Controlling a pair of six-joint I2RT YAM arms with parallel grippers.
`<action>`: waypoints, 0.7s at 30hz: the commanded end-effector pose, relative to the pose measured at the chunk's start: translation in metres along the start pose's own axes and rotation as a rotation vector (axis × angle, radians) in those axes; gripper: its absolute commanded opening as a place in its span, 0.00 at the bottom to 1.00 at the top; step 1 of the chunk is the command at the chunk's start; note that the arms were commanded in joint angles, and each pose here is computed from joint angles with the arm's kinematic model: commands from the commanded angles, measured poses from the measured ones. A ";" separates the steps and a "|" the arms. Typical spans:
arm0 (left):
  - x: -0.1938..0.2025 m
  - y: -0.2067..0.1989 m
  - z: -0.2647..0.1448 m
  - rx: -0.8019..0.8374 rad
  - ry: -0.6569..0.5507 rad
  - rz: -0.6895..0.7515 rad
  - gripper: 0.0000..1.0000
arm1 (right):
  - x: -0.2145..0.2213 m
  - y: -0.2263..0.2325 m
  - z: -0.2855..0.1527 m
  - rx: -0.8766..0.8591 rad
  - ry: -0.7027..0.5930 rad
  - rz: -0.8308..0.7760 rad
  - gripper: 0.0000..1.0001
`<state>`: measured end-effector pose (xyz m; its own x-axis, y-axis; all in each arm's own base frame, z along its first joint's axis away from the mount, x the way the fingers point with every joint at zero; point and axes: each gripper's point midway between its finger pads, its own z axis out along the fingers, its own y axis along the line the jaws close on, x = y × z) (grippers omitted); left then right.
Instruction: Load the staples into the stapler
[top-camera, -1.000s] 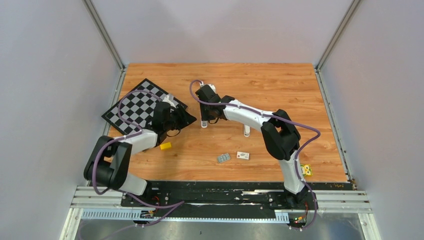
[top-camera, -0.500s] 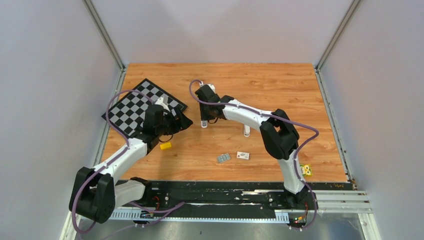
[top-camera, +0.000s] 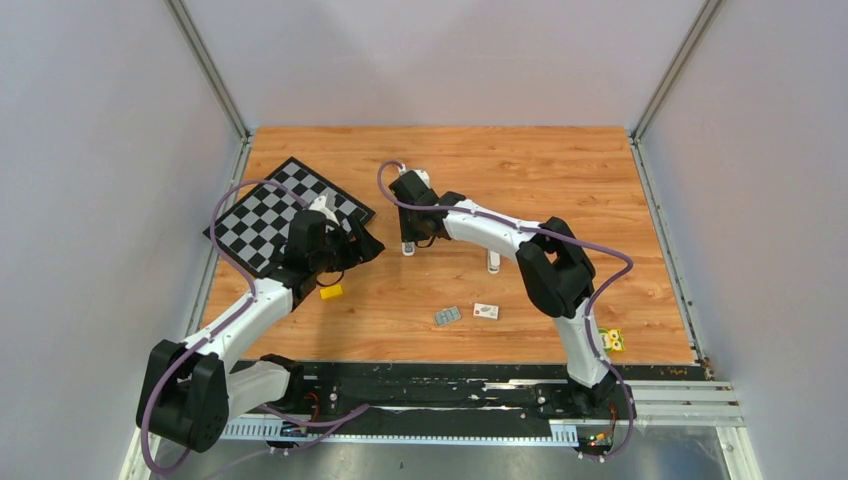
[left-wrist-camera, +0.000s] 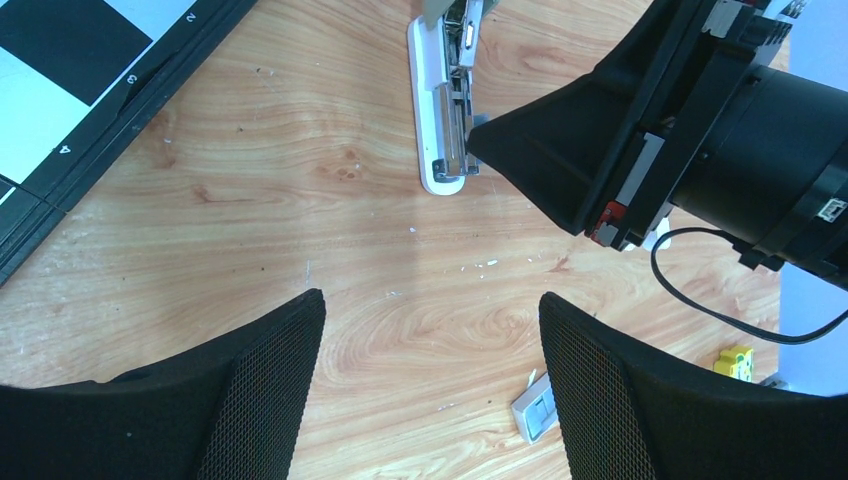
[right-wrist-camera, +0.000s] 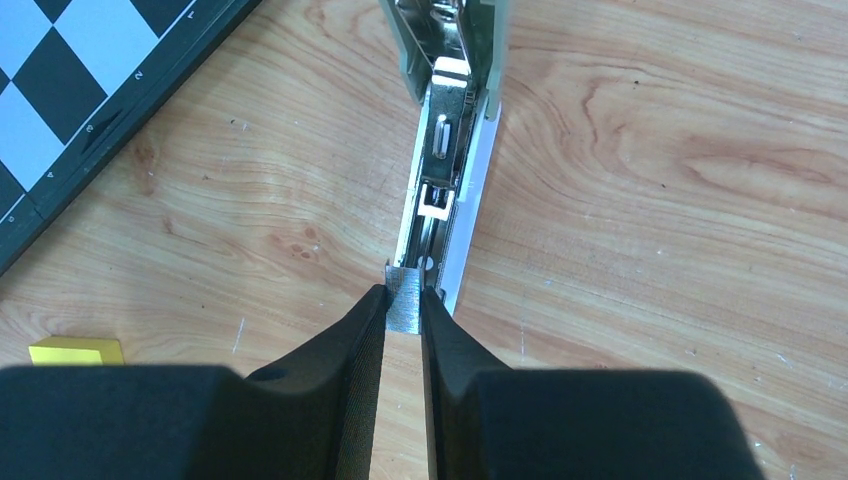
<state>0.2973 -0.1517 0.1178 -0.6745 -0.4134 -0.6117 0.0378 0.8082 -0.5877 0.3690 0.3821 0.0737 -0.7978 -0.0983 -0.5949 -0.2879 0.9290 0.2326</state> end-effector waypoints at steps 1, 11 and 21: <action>0.004 0.006 0.000 -0.009 0.007 0.016 0.81 | -0.005 -0.009 0.009 0.035 -0.006 0.024 0.21; 0.003 0.005 -0.003 -0.007 -0.004 0.020 0.81 | -0.004 -0.010 0.012 0.042 -0.005 0.026 0.21; 0.004 0.006 -0.003 -0.005 -0.007 0.020 0.81 | -0.001 -0.009 0.015 0.040 0.003 0.042 0.21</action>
<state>0.2940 -0.1504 0.1126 -0.6800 -0.4021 -0.6131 0.0399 0.8147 -0.5785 0.3702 0.3815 0.0667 -0.8035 -0.0914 -0.5882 -0.2722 0.9352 0.2265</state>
